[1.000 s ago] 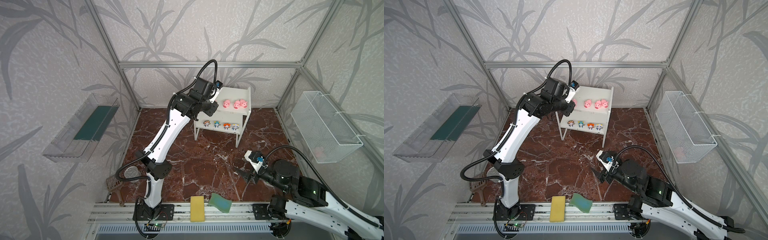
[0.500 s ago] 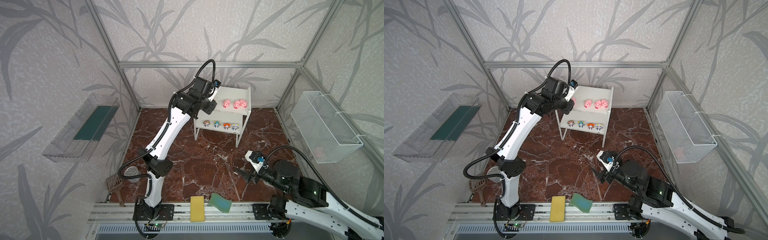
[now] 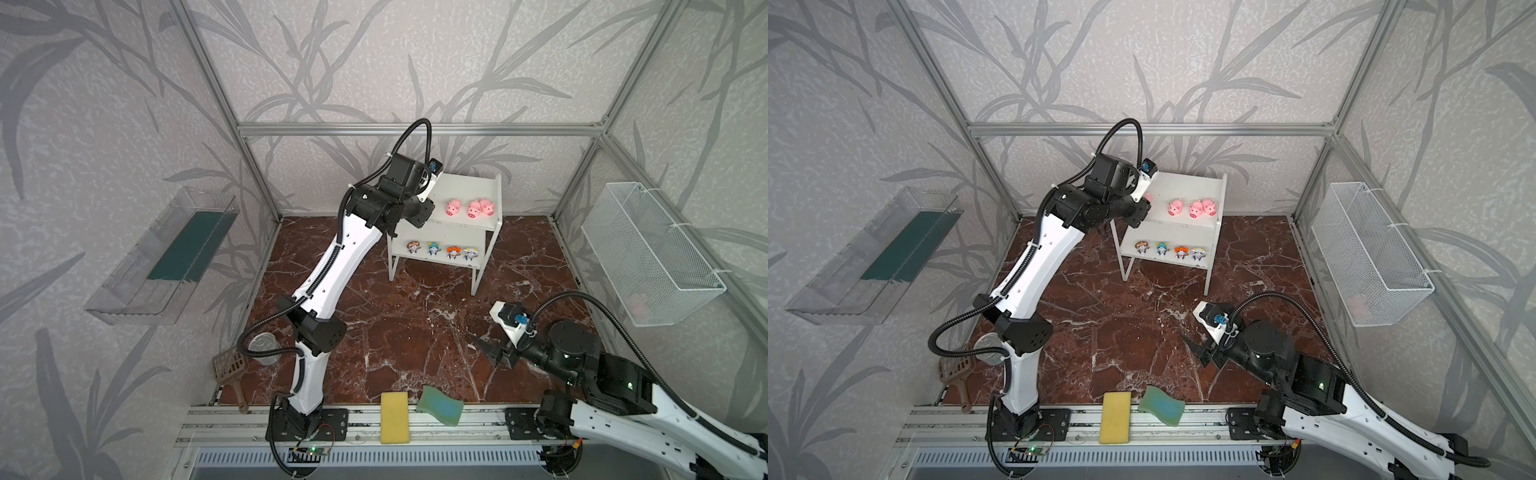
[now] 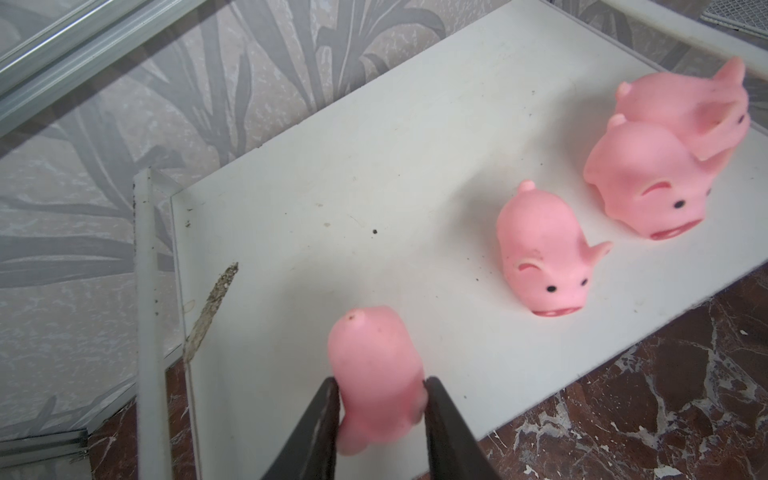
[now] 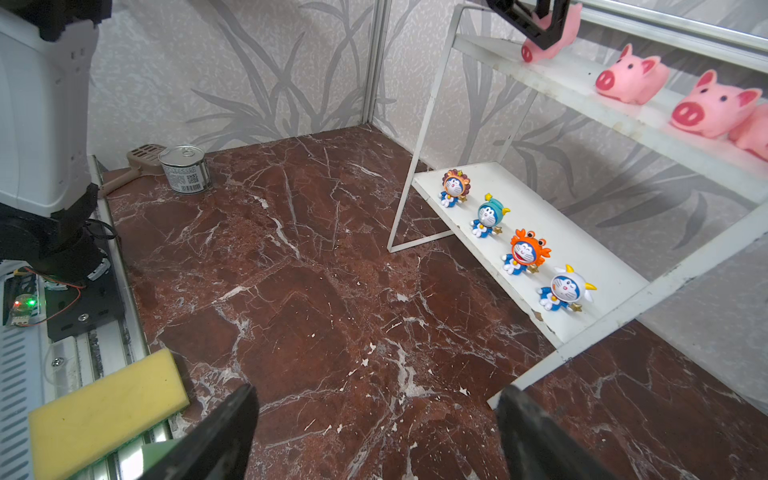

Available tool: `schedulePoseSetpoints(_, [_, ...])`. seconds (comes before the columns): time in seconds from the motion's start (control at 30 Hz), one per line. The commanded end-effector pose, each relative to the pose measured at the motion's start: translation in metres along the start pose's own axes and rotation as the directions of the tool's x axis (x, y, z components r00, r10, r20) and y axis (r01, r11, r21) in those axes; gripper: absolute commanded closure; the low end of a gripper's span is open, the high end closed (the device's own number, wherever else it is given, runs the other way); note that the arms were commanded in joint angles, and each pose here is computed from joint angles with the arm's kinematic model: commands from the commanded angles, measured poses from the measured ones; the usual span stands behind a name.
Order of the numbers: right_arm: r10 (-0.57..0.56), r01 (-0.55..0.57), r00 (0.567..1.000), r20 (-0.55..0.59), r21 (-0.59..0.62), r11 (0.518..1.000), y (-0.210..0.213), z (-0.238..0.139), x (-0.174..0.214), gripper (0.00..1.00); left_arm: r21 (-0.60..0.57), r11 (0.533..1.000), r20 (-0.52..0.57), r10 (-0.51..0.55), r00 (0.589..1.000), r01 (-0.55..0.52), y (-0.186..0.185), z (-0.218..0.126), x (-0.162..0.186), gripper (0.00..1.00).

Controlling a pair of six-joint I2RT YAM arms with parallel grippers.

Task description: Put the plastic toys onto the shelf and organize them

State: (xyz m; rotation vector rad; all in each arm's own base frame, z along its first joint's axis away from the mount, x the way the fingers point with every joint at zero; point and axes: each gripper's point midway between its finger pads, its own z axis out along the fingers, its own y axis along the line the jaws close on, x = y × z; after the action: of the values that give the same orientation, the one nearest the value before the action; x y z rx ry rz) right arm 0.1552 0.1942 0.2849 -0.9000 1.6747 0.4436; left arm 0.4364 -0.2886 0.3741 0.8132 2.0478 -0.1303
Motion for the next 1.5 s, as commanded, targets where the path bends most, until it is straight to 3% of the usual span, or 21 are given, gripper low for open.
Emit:
schedulePoseSetpoints(0.0, [0.003,-0.003,1.0,0.005,0.007,1.0,-0.001,-0.001,0.001,0.1,-0.012,1.0,0.015,0.019,1.0,-0.019,0.004,0.001,-0.005,0.61])
schedulePoseSetpoints(0.43, [0.004,-0.004,1.0,-0.003,0.009,1.0,-0.001,0.001,0.003,0.1,-0.022,1.0,0.052,0.024,0.998,-0.023,0.008,-0.006,-0.014,0.49])
schedulePoseSetpoints(0.7, [0.001,-0.001,1.0,-0.009,0.007,1.0,0.0,0.004,0.003,0.1,-0.006,1.0,0.1,0.029,0.995,-0.029,0.007,-0.027,-0.024,0.25])
schedulePoseSetpoints(0.97, [0.011,-0.011,1.0,-0.007,0.018,1.0,-0.002,0.005,0.0,0.1,-0.011,0.999,0.136,0.038,0.99,-0.037,0.009,-0.054,-0.025,0.2])
schedulePoseSetpoints(1.13, [0.044,-0.038,0.997,-0.062,0.098,0.994,-0.011,0.02,0.015,0.1,-0.046,0.999,0.153,0.034,0.988,-0.028,0.015,-0.078,-0.015,0.19])
schedulePoseSetpoints(1.27, [0.15,-0.107,0.981,-0.127,0.293,0.95,-0.04,0.026,0.037,0.09,-0.123,0.992,0.144,0.024,0.989,-0.006,0.027,-0.093,0.012,0.16])
schedulePoseSetpoints(1.33, [0.238,-0.167,0.96,-0.144,0.388,0.906,-0.061,0.023,0.051,0.08,-0.162,0.987,0.148,0.008,0.989,0.016,0.034,-0.103,0.027,0.14])
schedulePoseSetpoints(1.47, [0.446,-0.304,0.88,-0.163,0.527,0.793,-0.091,0.01,0.092,0.07,-0.241,0.964,0.17,-0.071,0.983,0.111,0.057,-0.117,0.07,0.01])
